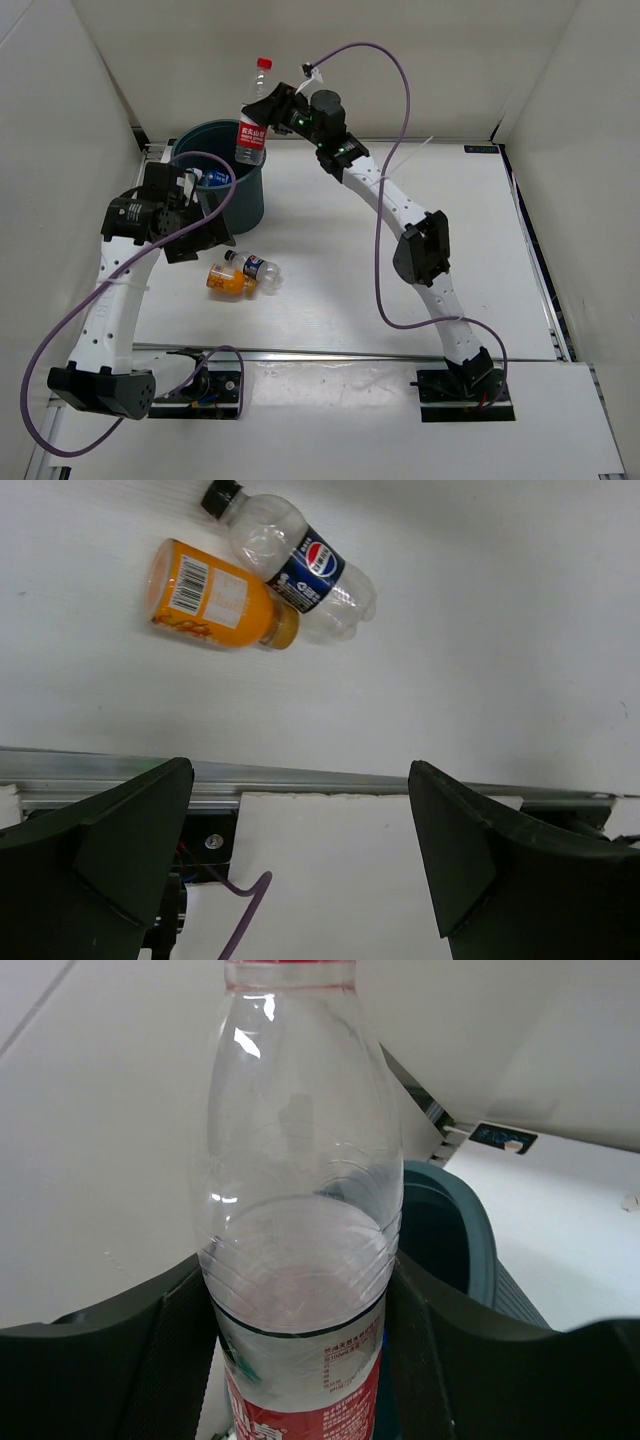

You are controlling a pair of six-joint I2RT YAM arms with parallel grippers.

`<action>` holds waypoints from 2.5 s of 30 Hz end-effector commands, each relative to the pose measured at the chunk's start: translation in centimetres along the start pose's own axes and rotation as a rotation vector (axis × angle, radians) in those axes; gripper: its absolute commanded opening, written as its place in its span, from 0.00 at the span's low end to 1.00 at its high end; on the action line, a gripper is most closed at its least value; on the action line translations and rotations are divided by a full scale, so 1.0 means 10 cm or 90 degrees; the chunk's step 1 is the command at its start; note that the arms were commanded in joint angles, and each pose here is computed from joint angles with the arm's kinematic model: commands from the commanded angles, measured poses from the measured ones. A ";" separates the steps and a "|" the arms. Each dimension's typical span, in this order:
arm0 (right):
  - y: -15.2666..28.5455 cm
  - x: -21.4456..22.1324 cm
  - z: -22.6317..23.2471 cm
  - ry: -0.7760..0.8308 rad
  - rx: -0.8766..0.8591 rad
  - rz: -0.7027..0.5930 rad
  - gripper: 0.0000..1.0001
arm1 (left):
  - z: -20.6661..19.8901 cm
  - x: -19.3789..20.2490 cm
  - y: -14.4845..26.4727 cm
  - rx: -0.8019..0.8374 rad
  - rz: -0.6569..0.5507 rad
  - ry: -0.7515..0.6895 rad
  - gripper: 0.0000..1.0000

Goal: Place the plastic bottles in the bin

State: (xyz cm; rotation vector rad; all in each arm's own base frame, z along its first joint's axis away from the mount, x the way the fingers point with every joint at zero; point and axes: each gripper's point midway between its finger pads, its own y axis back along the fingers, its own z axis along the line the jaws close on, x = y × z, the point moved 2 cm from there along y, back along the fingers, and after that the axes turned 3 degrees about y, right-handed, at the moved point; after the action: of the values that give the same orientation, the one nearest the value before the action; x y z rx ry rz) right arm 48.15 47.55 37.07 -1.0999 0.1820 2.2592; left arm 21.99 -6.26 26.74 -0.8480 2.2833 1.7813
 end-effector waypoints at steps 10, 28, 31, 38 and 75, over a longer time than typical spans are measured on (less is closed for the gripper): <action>-0.10 -0.15 0.26 0.047 -0.045 -0.076 0.86 | -0.07 0.22 0.16 0.067 0.016 -0.037 1.00; 1.09 -1.26 0.57 0.176 0.278 -0.165 1.00 | 0.31 -0.11 0.16 -0.069 -0.195 0.254 1.00; 1.59 -1.22 0.58 0.159 0.353 -0.127 1.00 | 0.22 -0.15 0.00 -0.014 -0.182 0.310 1.00; 2.25 -0.93 0.65 0.149 0.413 -0.028 1.00 | 0.39 0.04 -0.65 0.031 -0.121 0.493 1.00; 3.48 -0.54 0.62 0.136 0.440 0.101 1.00 | 0.77 0.54 -1.96 -0.065 0.073 0.585 0.97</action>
State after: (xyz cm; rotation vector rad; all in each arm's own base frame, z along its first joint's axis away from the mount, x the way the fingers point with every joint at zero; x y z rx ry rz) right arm 26.21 19.43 40.63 -0.9421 1.0690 1.9367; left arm 25.35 -3.35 5.75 -1.9768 2.7533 1.7573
